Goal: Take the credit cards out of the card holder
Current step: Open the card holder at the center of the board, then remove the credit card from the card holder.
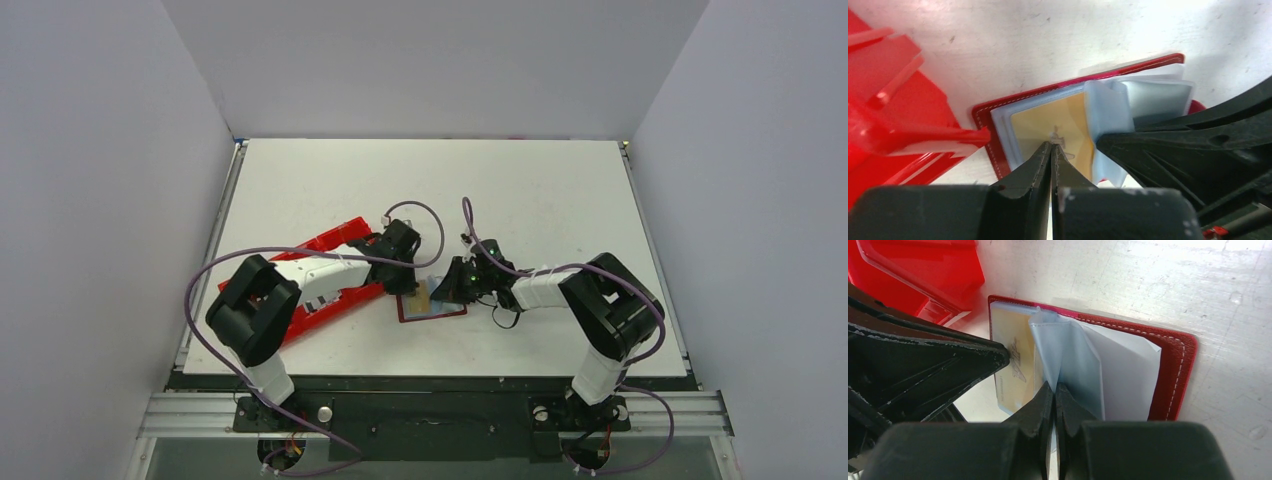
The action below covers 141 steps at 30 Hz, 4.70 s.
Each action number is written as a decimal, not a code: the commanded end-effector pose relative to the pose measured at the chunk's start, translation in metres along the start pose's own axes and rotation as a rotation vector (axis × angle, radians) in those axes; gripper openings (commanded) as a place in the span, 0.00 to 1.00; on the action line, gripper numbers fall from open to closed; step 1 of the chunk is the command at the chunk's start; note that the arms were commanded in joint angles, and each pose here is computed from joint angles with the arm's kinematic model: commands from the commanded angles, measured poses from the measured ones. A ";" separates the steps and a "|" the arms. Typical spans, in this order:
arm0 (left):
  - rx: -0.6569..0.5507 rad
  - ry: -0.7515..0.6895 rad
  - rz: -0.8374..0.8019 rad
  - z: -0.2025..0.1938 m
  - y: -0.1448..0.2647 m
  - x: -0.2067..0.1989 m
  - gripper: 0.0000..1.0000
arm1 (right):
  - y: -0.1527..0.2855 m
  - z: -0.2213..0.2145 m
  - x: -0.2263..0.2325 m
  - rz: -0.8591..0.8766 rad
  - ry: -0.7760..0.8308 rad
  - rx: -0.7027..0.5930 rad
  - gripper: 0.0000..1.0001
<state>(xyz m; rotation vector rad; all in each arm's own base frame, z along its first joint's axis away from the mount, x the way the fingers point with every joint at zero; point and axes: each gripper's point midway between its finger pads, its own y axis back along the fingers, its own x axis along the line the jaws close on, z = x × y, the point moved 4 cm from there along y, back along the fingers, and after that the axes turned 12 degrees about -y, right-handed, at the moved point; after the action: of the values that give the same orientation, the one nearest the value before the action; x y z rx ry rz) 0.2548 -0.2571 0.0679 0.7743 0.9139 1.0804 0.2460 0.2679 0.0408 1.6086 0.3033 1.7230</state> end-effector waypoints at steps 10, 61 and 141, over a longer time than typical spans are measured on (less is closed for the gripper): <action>-0.042 -0.039 -0.077 0.014 -0.014 -0.031 0.00 | 0.005 0.005 0.014 0.075 -0.016 0.003 0.02; -0.064 -0.027 -0.074 0.018 0.002 -0.030 0.00 | 0.013 0.006 -0.018 -0.269 0.010 -0.120 0.00; -0.016 -0.126 -0.310 0.038 -0.016 -0.093 0.02 | 0.057 -0.039 0.079 -0.065 0.445 -0.381 0.24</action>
<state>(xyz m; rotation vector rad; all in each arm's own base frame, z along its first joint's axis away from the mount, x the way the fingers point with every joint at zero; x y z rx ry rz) 0.2676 -0.3413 0.0813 0.6940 0.8999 0.7873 0.1949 0.2664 0.1118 1.0189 0.2659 1.8008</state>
